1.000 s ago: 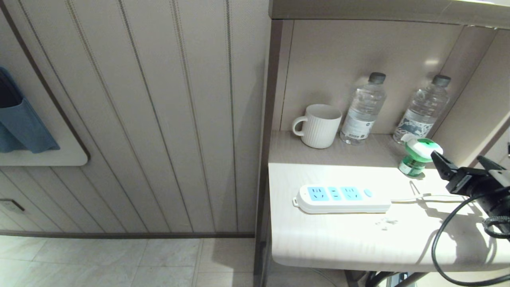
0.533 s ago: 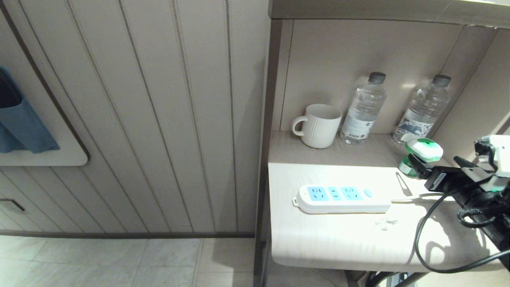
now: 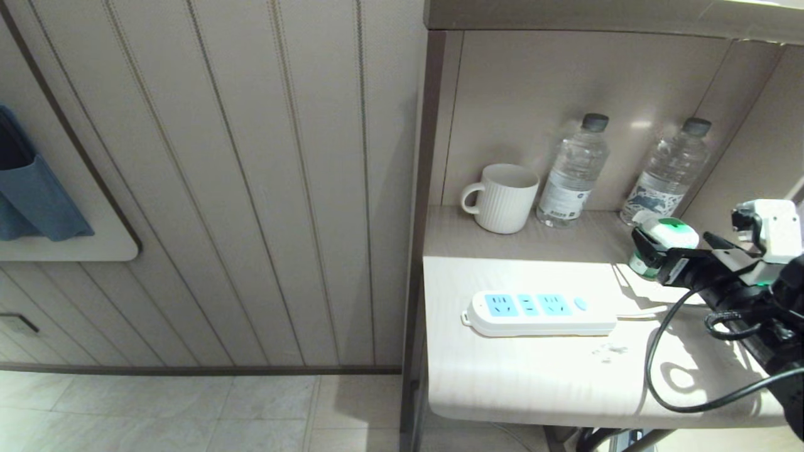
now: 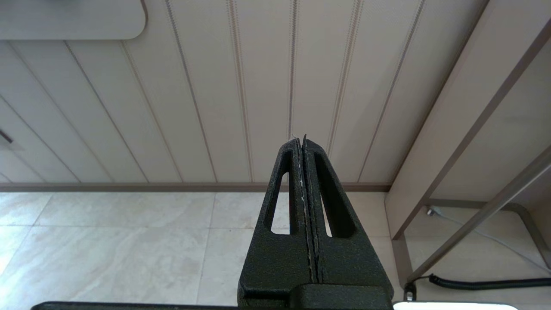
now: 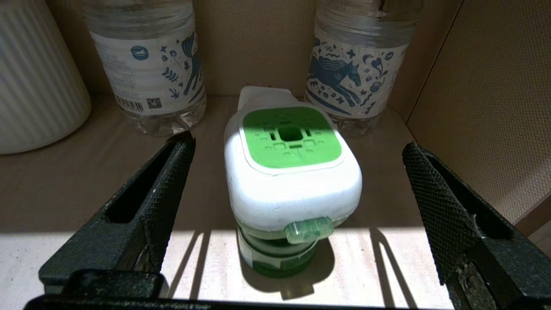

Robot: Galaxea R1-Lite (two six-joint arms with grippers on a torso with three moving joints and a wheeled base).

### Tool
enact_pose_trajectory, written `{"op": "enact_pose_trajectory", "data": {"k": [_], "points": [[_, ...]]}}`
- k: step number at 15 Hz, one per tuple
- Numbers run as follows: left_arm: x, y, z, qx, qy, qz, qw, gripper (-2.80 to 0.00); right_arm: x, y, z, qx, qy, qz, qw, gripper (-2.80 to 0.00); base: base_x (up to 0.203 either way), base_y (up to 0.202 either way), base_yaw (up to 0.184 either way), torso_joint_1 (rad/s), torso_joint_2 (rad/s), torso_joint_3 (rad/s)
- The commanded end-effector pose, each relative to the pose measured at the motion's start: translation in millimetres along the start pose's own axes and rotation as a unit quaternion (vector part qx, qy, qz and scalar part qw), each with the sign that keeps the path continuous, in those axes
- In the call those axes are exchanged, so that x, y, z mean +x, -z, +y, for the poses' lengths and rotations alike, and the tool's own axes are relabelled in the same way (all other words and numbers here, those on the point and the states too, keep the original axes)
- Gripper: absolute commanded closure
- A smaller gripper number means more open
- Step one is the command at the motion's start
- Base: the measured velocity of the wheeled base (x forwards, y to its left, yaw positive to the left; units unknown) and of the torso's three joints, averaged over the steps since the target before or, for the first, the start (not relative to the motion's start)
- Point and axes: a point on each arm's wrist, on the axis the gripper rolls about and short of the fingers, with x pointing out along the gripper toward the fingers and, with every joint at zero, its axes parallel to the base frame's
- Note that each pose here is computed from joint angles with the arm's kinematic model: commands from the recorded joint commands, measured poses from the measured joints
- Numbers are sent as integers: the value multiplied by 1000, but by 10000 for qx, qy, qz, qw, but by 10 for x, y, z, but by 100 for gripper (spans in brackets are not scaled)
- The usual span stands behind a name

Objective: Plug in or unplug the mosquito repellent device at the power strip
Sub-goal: Pick up the mosquito repellent liquid

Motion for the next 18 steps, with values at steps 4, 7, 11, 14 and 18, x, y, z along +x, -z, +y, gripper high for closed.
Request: {"op": "enact_pose_trajectory", "data": {"k": [4,7,11,14,18], "points": [[1,-1,0,2,3,4,10000,0,131,-27,10,-22,-6,-283,9996,-280,0,0,0,0,0,0],[1,-1,0,2,3,1,10000,0,187,-11,13,-19,-3,-284,9996,-280,0,0,0,0,0,0],[1,-1,0,2,2,5,10000,0,278,5,16,-33,-2,-335,9994,-280,0,0,0,0,0,0],[1,-1,0,2,3,7,10000,0,323,-1,17,-9,-2,-366,9993,-280,0,0,0,0,0,0],[1,-1,0,2,3,5,10000,0,362,9,32,-12,-24,-379,9993,-280,0,0,0,0,0,0]]}}
